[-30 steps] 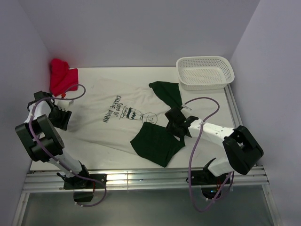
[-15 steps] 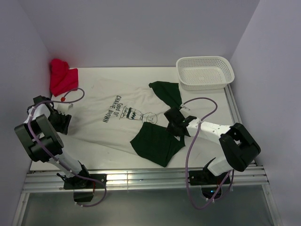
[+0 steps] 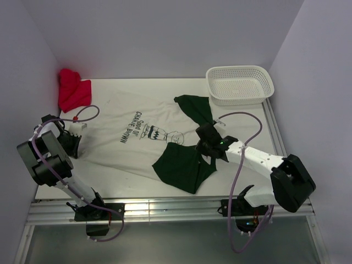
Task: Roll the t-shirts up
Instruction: Flatten the tshirt, then fold the tshirt
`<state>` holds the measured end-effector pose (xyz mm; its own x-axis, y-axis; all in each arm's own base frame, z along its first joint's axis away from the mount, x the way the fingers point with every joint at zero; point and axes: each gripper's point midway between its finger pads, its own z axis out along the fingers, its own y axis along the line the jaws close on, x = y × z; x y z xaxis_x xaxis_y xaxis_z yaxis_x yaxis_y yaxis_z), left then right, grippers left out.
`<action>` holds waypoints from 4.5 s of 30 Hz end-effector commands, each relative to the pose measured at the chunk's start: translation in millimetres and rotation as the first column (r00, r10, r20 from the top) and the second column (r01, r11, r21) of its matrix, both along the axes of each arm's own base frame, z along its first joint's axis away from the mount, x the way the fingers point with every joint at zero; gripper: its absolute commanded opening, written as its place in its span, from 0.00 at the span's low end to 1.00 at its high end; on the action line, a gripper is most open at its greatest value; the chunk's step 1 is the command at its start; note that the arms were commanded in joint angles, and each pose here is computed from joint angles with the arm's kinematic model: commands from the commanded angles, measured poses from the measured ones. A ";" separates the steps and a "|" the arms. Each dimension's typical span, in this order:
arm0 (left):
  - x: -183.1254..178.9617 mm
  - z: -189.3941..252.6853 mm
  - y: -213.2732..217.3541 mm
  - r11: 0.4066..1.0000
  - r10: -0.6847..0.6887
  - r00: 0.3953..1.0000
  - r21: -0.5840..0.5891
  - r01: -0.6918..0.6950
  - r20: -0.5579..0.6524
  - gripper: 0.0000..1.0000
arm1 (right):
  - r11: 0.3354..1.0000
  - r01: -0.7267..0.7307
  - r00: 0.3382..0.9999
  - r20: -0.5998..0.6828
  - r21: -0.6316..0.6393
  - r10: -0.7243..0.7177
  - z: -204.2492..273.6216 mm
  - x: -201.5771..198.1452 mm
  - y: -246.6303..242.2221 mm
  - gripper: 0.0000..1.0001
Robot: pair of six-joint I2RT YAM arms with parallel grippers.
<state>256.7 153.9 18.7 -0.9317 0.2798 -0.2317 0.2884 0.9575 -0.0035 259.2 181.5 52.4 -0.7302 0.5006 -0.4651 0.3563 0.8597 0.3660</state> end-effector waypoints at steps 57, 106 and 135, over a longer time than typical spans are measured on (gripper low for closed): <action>0.2 13.0 7.4 0.998 -0.026 0.999 0.051 0.024 0.039 0.00 | 0.825 -0.552 0.831 0.160 0.119 0.533 116.2 -270.4 110.4 0.00; 181.4 84.1 -62.4 0.997 0.002 0.966 0.079 -0.023 0.257 0.00 | 0.971 -0.009 0.956 0.282 -0.238 0.078 131.9 -19.3 -16.1 0.00; 197.3 65.9 -73.7 0.988 -0.019 0.972 0.152 -0.018 0.235 0.00 | 0.979 -0.030 0.969 0.233 -0.200 0.077 103.9 -18.2 -12.3 0.00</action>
<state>445.0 78.6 63.5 -0.8802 0.3209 -0.3496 0.2781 0.9458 0.1679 240.1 167.4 155.4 -0.6277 0.3268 -0.7065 0.2266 0.9450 0.2358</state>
